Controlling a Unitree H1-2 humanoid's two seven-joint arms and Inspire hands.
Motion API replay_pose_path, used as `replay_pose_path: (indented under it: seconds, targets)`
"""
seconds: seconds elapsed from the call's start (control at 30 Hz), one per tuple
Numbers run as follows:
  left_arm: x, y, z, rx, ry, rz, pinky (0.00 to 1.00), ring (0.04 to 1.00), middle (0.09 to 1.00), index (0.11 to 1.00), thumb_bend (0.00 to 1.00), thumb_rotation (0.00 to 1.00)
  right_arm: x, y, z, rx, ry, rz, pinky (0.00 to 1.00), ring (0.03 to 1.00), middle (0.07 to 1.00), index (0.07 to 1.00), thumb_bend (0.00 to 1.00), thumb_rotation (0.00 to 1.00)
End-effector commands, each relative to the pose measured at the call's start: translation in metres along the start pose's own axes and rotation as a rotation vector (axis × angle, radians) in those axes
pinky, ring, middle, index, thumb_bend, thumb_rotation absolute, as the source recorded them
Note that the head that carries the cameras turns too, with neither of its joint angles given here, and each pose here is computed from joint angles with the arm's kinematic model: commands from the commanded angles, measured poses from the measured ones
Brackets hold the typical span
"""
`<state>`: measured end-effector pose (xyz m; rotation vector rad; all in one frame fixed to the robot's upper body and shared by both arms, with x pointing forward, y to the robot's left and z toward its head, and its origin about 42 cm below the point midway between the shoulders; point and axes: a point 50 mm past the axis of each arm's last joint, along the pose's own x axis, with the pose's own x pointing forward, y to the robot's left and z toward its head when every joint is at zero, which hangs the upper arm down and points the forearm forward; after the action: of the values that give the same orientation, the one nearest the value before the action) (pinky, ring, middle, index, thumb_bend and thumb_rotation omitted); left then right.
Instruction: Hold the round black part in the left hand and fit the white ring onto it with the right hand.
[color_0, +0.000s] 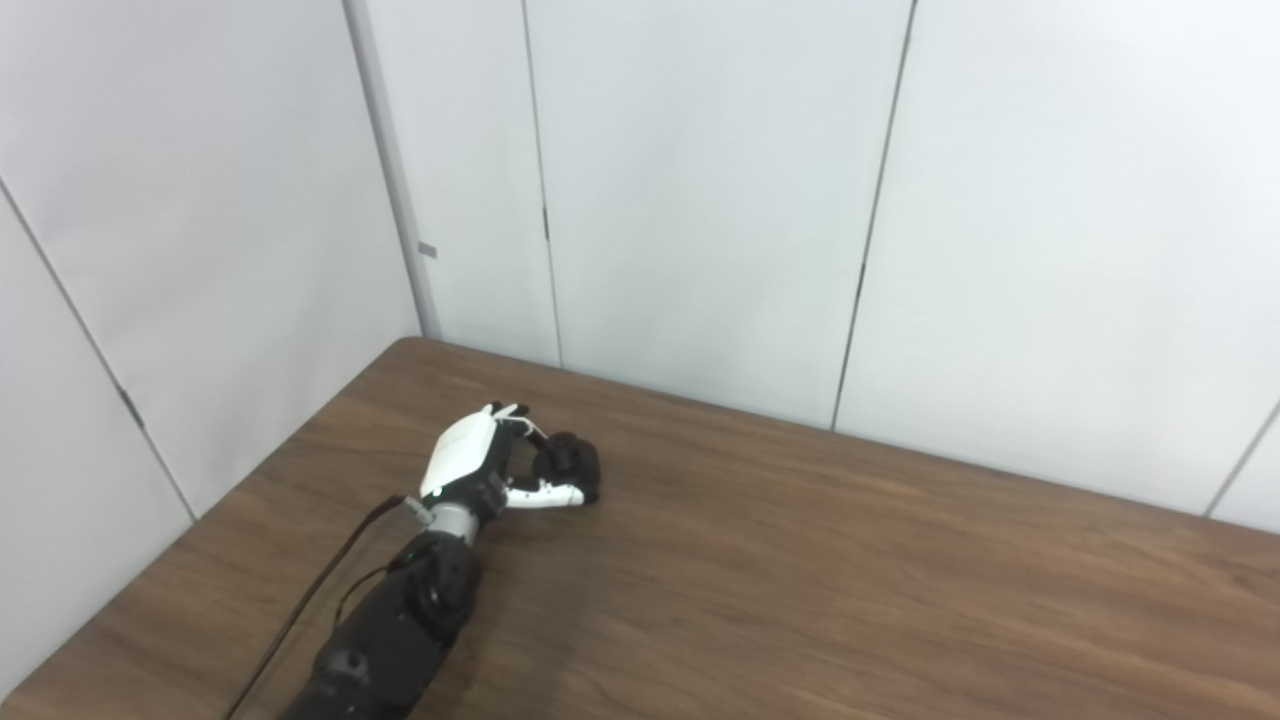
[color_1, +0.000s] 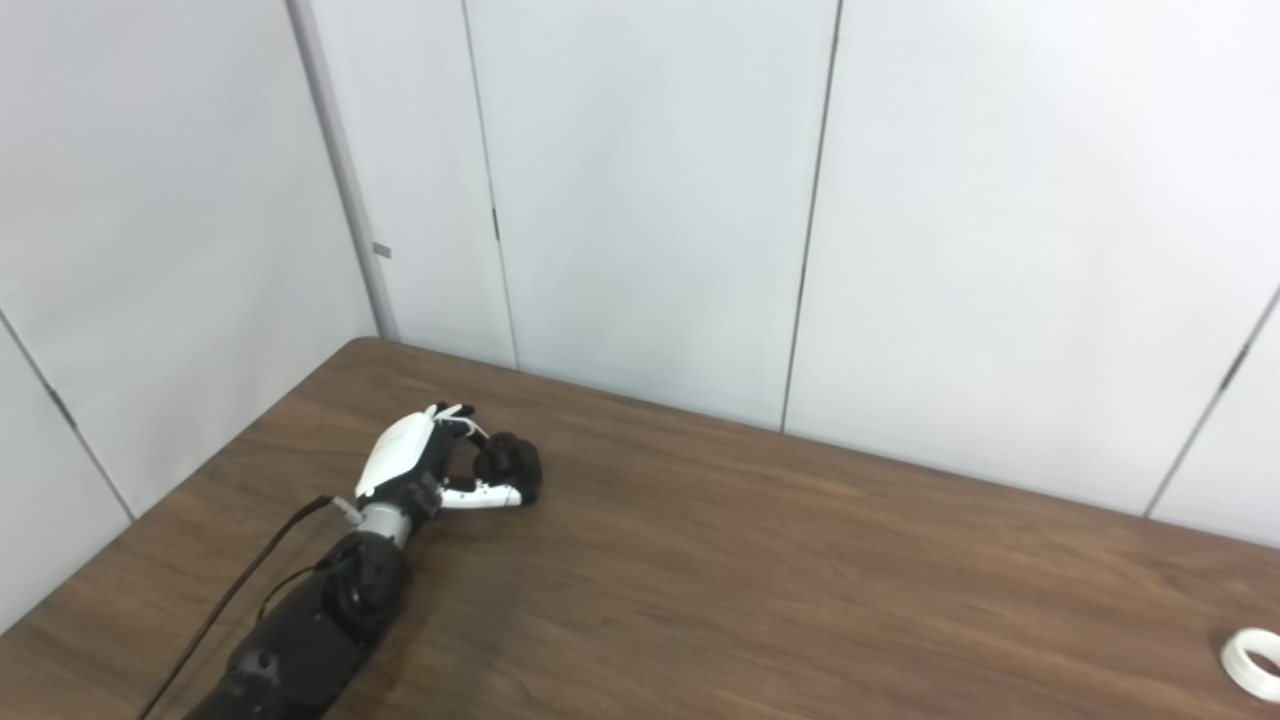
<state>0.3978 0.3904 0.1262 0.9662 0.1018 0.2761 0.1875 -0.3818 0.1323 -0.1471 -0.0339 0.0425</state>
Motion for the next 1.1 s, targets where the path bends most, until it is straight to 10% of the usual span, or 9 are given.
replay_pose_path:
  seconds: [0.0, 0.73, 1.07]
  targets:
    - [0.000, 0.002, 0.005, 0.011, -0.052, -0.008, 1.00, 1.000, 0.913, 0.481, 0.52, 0.04, 0.005, -0.001, 0.010, -0.026, -0.054, -0.005, 1.00, 1.000, 1.000, 0.916, 0.67, 0.80]
    - [-0.069, -0.027, 0.074, -0.142, -0.365, -0.211, 1.00, 1.000, 0.915, 0.480, 0.52, 0.04, 0.049, -0.021, 0.054, -0.197, -0.203, -0.153, 0.81, 0.956, 0.979, 0.852, 0.90, 0.75]
    - [-0.093, -0.033, 0.103, -0.174, -0.476, -0.319, 1.00, 1.000, 0.914, 0.481, 0.51, 0.04, 0.079, -0.037, 0.110, -0.379, -0.241, -0.272, 0.94, 1.000, 1.000, 0.840, 0.89, 0.61]
